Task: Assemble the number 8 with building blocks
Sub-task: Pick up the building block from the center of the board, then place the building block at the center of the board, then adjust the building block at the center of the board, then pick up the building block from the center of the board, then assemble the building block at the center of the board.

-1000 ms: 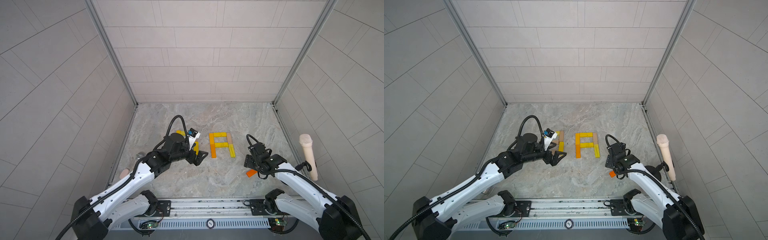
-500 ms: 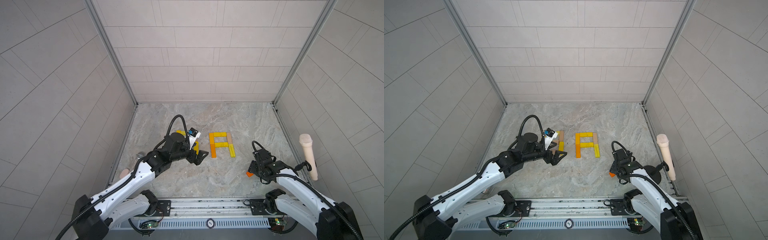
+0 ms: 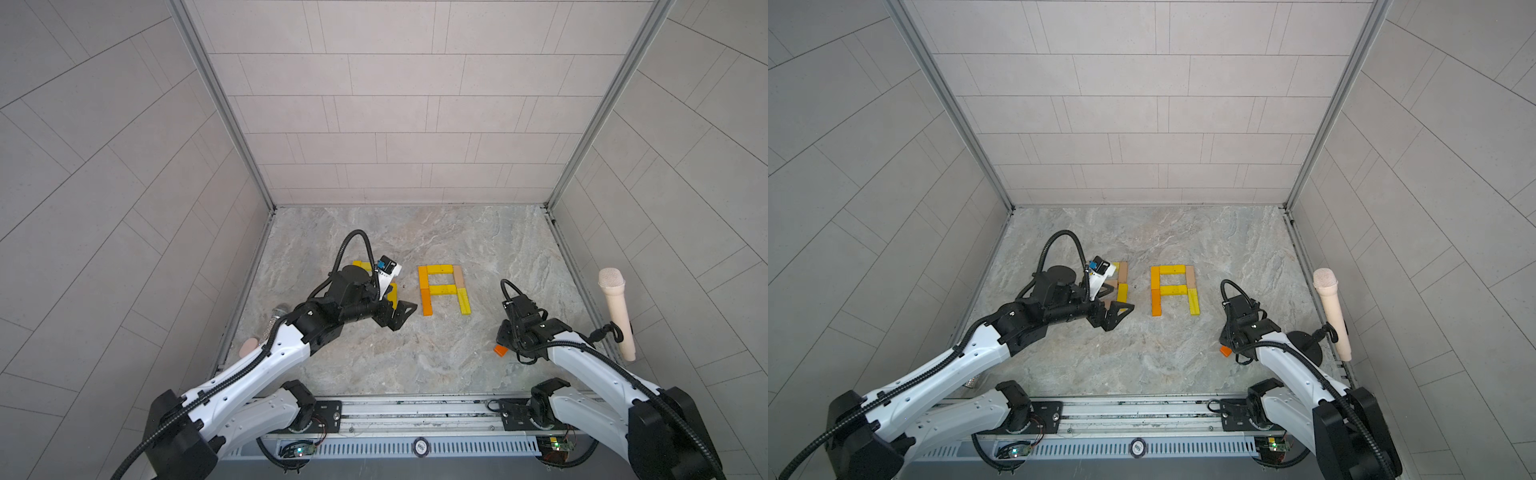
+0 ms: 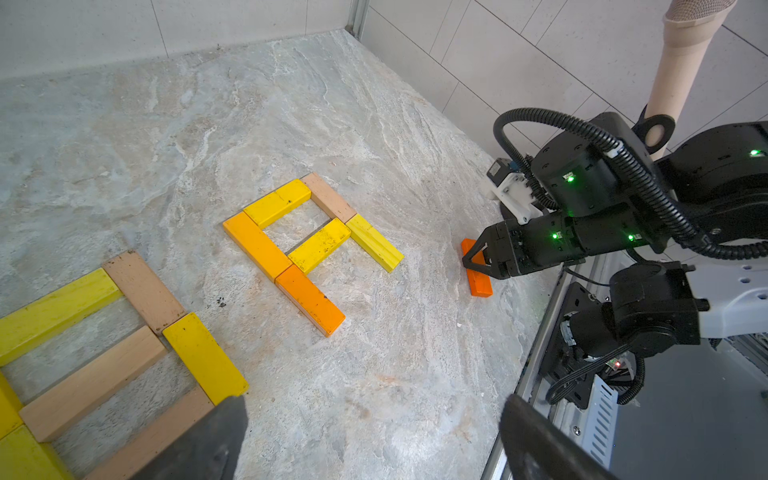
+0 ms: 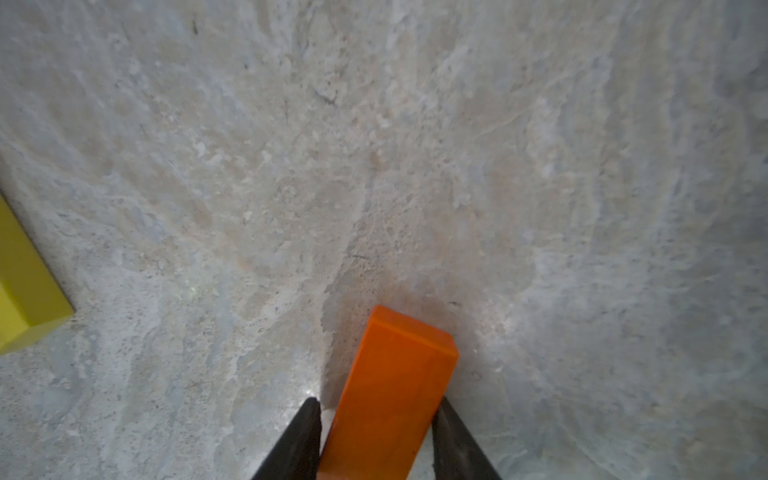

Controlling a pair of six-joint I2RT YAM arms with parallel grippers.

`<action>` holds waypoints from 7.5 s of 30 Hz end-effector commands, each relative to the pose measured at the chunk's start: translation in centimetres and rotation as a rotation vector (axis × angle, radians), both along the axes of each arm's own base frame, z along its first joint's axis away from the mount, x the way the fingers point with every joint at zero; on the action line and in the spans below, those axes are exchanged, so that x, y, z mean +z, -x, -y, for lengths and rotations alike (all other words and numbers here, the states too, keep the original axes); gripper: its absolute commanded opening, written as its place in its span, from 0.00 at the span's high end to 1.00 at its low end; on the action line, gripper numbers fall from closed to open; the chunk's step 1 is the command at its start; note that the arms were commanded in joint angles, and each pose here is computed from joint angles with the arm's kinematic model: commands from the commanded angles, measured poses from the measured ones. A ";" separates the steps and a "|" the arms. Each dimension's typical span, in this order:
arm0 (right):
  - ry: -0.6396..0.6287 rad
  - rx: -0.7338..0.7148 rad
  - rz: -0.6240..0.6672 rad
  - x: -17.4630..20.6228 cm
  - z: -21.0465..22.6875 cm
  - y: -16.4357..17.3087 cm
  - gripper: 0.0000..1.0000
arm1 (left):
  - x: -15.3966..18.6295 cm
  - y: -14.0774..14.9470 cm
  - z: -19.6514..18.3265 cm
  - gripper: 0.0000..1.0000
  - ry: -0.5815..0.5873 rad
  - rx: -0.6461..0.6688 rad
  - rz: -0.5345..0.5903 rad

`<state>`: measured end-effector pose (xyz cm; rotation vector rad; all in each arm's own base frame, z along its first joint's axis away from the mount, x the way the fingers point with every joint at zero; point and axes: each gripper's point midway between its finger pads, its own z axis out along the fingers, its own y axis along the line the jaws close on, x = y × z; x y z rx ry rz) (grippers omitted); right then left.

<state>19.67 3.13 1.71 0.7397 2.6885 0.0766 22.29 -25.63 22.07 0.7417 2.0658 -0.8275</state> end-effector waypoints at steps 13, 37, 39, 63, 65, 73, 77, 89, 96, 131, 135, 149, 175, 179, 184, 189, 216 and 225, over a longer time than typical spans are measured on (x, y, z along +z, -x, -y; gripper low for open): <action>0.017 0.425 0.081 3.3 -8.2 -2.3 0.70 | -0.7 -1.6 -2.5 0.00 -0.010 0.200 -0.041; 0.133 1.102 -0.016 1.2 -22.0 0.6 0.68 | -2.8 -1.9 -8.7 0.00 0.015 0.485 -0.160; 0.138 1.108 -0.021 1.0 -22.2 0.6 0.67 | -2.7 -1.9 -8.7 0.00 0.015 0.486 -0.161; 0.214 1.036 -0.033 0.6 -18.6 2.3 0.40 | -1.6 -1.6 -7.6 0.00 0.019 0.373 -0.072; 0.238 1.018 -0.038 0.6 -17.6 2.4 0.40 | -1.6 -1.7 -7.4 0.00 0.023 0.363 -0.072; 0.316 0.880 -0.037 0.5 -15.1 0.8 0.43 | -1.0 -2.0 -5.8 0.00 0.078 0.291 -0.023; 0.328 0.782 -0.007 1.1 -13.8 -0.4 0.45 | -0.8 -2.1 -5.3 0.00 0.104 0.274 -0.019; 0.174 0.781 0.174 6.2 -14.3 -0.9 0.45 | -1.3 -1.3 -1.3 0.00 -0.020 0.046 0.043; 0.132 0.810 0.303 11.4 -13.1 -0.2 0.34 | -4.0 0.3 2.3 0.02 -0.240 -0.171 0.063; 0.061 0.893 0.549 22.1 -6.7 6.0 0.01 | -13.6 2.0 9.7 0.37 -0.748 -0.483 -0.128; 0.062 0.890 0.551 22.0 -6.6 6.0 0.01 | -15.0 1.9 10.4 0.41 -0.787 -0.492 -0.142; 0.062 0.892 0.548 21.9 -6.8 5.9 0.02 | -17.9 1.9 13.1 0.45 -0.784 -0.544 -0.118; 0.064 0.890 0.541 21.7 -6.8 5.9 0.02 | -20.0 1.2 14.0 0.73 -0.824 -0.557 -0.062; 0.065 0.890 0.542 21.8 -6.8 5.8 0.02 | -18.9 1.2 14.2 0.76 -0.813 -0.575 -0.046; 0.061 0.883 0.560 22.1 -6.6 5.9 0.02 | -17.6 0.7 14.0 0.76 -0.829 -0.619 -0.015; 0.065 0.838 0.596 22.8 -5.9 5.7 0.03 | -17.1 0.1 13.8 0.76 -0.838 -0.662 -0.003; 0.078 0.783 0.622 23.1 -5.0 5.4 0.04 | -17.7 -5.5 15.1 0.76 -0.900 -0.634 0.102; 0.080 0.781 0.618 23.0 -4.9 5.4 0.04 | -18.2 -6.1 15.1 0.76 -0.916 -0.643 0.117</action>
